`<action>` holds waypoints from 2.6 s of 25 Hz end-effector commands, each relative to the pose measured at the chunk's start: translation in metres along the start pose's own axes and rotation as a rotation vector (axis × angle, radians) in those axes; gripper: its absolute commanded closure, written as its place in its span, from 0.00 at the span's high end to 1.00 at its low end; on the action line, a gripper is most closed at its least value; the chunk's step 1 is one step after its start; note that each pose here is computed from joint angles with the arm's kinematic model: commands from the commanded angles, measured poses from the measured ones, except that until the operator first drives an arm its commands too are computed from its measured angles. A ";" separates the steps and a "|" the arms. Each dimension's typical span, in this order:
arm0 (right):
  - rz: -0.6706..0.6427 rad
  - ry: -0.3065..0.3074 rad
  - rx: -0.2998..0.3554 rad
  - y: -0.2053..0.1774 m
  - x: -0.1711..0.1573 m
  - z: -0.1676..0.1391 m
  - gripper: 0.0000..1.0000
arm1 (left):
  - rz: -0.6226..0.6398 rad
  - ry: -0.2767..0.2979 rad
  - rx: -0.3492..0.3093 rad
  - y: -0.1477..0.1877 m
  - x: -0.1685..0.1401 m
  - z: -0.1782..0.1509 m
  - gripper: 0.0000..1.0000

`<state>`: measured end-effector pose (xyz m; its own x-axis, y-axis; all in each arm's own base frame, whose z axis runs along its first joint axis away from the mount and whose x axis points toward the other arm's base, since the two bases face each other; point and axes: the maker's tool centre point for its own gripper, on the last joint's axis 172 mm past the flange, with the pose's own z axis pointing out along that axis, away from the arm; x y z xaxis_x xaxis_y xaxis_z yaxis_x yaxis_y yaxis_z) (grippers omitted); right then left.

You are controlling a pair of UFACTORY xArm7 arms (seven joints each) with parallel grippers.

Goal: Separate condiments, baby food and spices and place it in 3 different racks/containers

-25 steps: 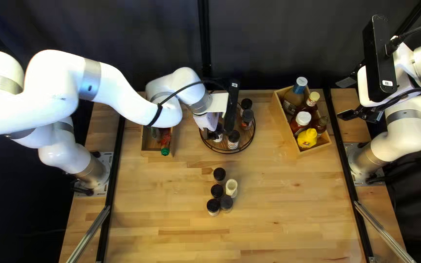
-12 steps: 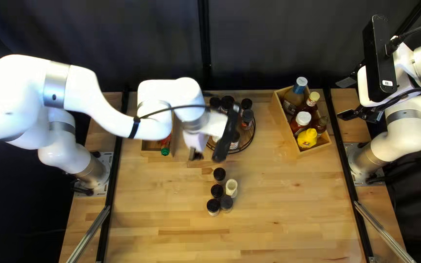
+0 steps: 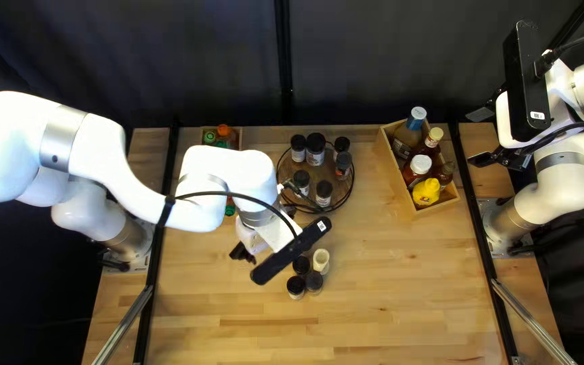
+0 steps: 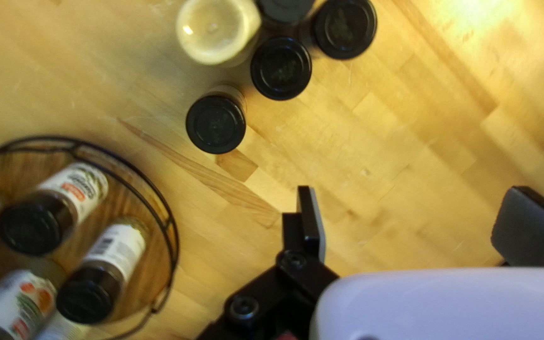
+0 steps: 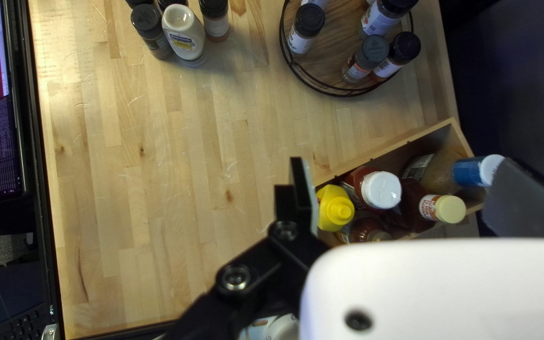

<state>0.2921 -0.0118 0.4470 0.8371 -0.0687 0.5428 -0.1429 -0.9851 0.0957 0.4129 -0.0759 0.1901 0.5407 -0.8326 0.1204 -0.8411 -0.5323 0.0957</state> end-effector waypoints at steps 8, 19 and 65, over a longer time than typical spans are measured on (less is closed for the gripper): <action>0.000 0.000 0.000 0.000 0.000 0.000 1.00 | 0.122 0.012 0.018 -0.074 -0.017 0.055 1.00; 0.000 0.000 0.000 0.000 0.000 0.000 1.00 | 0.152 -0.021 0.107 -0.088 0.014 0.092 1.00; 0.000 0.000 0.000 0.000 0.000 0.000 1.00 | -0.169 -0.159 0.257 -0.138 -0.105 0.018 0.00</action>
<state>0.2921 -0.0118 0.4470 0.8371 -0.0687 0.5428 -0.1429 -0.9851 0.0957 0.4699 0.0811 0.1499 0.6727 -0.7392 -0.0344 -0.7350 -0.6621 -0.1462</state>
